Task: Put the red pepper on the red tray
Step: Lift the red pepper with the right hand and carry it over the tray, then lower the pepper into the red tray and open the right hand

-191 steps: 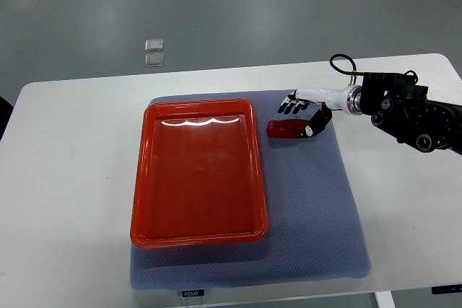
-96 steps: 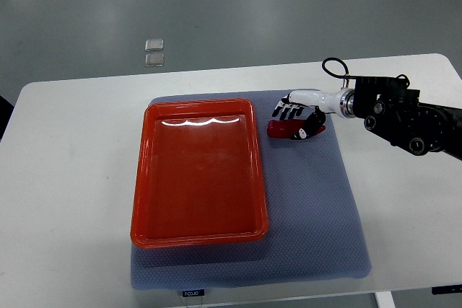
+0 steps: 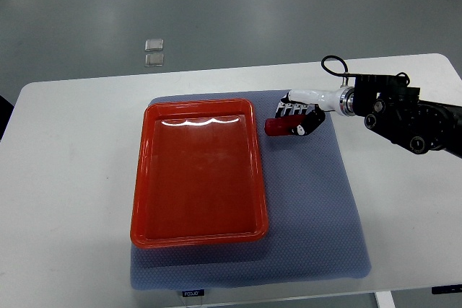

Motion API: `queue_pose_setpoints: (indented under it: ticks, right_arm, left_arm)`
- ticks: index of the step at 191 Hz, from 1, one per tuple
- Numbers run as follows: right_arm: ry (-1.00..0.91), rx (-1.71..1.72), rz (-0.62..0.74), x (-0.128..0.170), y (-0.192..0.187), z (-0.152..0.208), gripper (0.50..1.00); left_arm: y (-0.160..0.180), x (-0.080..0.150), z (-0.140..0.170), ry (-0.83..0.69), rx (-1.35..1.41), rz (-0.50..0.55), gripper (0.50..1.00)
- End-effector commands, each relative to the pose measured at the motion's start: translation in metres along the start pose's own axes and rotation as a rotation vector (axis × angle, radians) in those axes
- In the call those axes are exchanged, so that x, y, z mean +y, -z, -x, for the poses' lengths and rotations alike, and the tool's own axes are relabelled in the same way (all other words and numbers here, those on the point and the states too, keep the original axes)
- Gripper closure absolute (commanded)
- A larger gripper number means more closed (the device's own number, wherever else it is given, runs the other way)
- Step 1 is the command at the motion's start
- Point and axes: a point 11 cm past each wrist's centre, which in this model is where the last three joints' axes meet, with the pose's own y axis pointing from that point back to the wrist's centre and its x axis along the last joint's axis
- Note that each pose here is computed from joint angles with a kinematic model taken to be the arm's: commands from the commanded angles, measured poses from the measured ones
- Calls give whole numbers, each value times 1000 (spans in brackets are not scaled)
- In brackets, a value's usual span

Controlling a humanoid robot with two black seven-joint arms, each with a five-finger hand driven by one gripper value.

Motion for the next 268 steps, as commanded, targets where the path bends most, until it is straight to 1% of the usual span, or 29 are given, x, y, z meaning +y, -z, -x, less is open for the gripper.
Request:
queue_pose_setpoints:
  ticks: [1,34,47,64,77,106,139,151,154,156,159,160,161,162,163,164,167,168,169,170,173,174,175,176,177,179,188,223,268]
  right_arm:
    - [-28,5,-55,2,16,-17,1000]
    - [-31,45,-141,-5,54,-28,1000]
    - [-14,56,-180,-14,74,-22,1000]
    - [26,92,-262,-28,118,-8,1000]
    - [61,116,-292,-36,136,6,1000]
    - [147,190,-324,-49,162,45,993]
    - [166,189,-322,-52,162,56,961]
    - [169,183,-319,-52,161,59,897]
    - [170,184,-317,-52,160,59,869]
    - [170,184,-317,-52,160,59,869]
    - [169,183,-318,-52,161,59,832]
    - [169,183,-318,-52,161,59,832]
    - [169,181,-318,-52,161,59,812]
    - [169,181,-318,-52,161,59,812]
    - [169,181,-318,-52,161,59,791]
    - [169,181,-318,-52,161,59,791]
    - [170,180,-317,-52,161,59,744]
    - [170,180,-317,-52,161,59,744]
    - [170,177,-317,-52,161,59,722]
    - [170,177,-317,-52,161,59,722]
    - [172,173,-315,-52,160,58,679]
    - [172,173,-315,-52,160,58,679]
    - [172,173,-315,-52,160,58,654]
    - [172,173,-315,-52,160,58,654]
    - [171,171,-314,-52,160,58,630]
    - [170,169,-315,-52,160,58,613]
    - [165,158,-318,-52,161,56,599]
    - [126,39,-337,-49,159,44,597]
    - [24,-463,-359,-29,109,8,597]
  left_arm:
    - [0,0,0,0,1,0,500]
    - [0,0,0,0,-1,0,500]
    - [0,0,0,0,-1,0,500]
    - [0,0,0,0,1,0,500]
    - [0,0,0,0,1,0,500]
    - [0,0,0,0,1,0,500]
    - [0,0,0,0,1,0,500]
    - [0,0,0,0,-1,0,500]
    - [0,0,0,0,1,0,500]
    - [0,0,0,0,1,0,500]
    - [0,0,0,0,1,0,500]
    - [0,0,0,0,1,0,500]
    - [0,0,0,0,1,0,500]
    - [0,0,0,0,1,0,500]
    - [0,0,0,0,1,0,500]
    - [0,0,0,0,1,0,500]
    - [0,0,0,0,-1,0,500]
    - [0,0,0,0,-1,0,500]
    - [0,0,0,0,-1,0,500]
    - [0,0,0,0,-1,0,500]
    - [0,0,0,0,-1,0,500]
    - [0,0,0,0,-1,0,500]
    - [0,0,0,0,1,0,500]
    - [0,0,0,0,1,0,500]
    - [0,0,0,0,1,0,500]
    - [0,0,0,0,-1,0,500]
    - [0,0,0,0,1,0,500]
    - [0,0,0,0,1,0,500]
    - [0,0,0,0,1,0,500]
